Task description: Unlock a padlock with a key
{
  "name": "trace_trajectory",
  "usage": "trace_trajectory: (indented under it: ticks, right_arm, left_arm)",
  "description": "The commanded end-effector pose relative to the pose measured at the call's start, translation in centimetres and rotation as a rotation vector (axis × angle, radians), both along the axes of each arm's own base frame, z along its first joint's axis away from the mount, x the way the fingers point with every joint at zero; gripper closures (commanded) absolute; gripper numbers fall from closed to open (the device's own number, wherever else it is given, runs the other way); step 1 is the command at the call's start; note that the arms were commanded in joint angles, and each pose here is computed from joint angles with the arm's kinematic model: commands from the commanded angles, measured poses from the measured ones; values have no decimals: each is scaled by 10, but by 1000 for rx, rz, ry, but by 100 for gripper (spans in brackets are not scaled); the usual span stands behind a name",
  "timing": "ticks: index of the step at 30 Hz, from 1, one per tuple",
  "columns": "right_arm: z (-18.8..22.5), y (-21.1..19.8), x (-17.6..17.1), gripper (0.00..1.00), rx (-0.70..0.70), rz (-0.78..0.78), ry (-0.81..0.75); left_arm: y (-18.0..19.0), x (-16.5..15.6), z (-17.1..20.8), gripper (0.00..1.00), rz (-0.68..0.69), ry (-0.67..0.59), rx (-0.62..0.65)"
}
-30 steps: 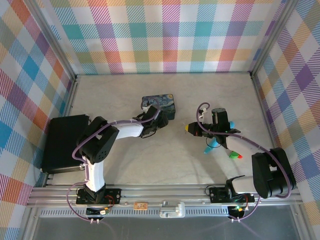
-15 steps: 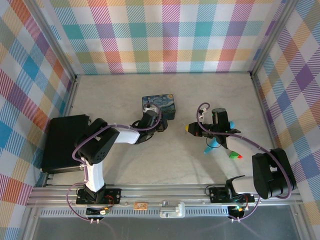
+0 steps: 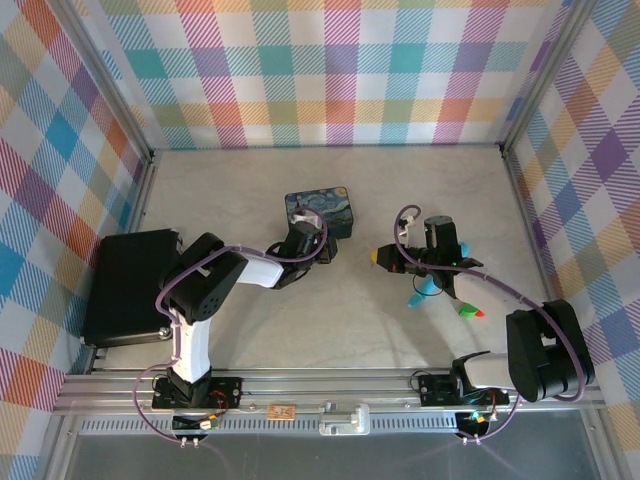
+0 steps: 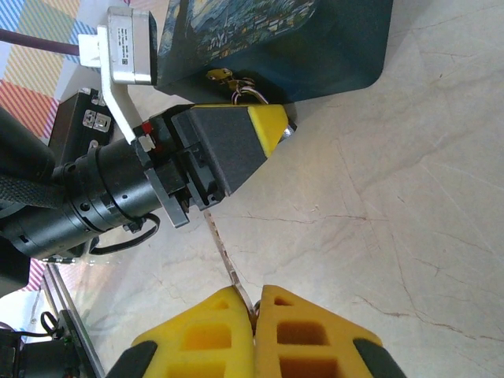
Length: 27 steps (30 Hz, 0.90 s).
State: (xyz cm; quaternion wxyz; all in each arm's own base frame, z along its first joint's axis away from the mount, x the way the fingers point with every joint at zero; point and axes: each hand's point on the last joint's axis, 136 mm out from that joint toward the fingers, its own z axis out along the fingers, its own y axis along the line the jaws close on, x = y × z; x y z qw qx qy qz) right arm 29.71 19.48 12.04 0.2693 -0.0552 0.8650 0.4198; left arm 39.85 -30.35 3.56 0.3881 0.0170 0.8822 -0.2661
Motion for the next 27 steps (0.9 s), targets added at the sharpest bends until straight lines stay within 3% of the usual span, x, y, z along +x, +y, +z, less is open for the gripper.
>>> trace_trajectory:
  ticks: [1,7,11,21,27]
  right_arm:
    - [17,2,9,100,21,-5,-36]
    - [16,-2,7,100,7,-19,-38]
    - [10,-3,8,100,4,-40,-16]
    - [2,-4,8,100,32,-75,19]
    - [-6,5,4,100,90,-41,50]
  left_arm:
    - [-4,2,-23,67,1,48,0]
    - [-5,0,-20,88,17,72,-42]
    - [-12,-3,-10,99,42,134,-167]
    - [-33,-8,40,100,92,306,-570]
    - [-33,-7,69,100,86,303,-830]
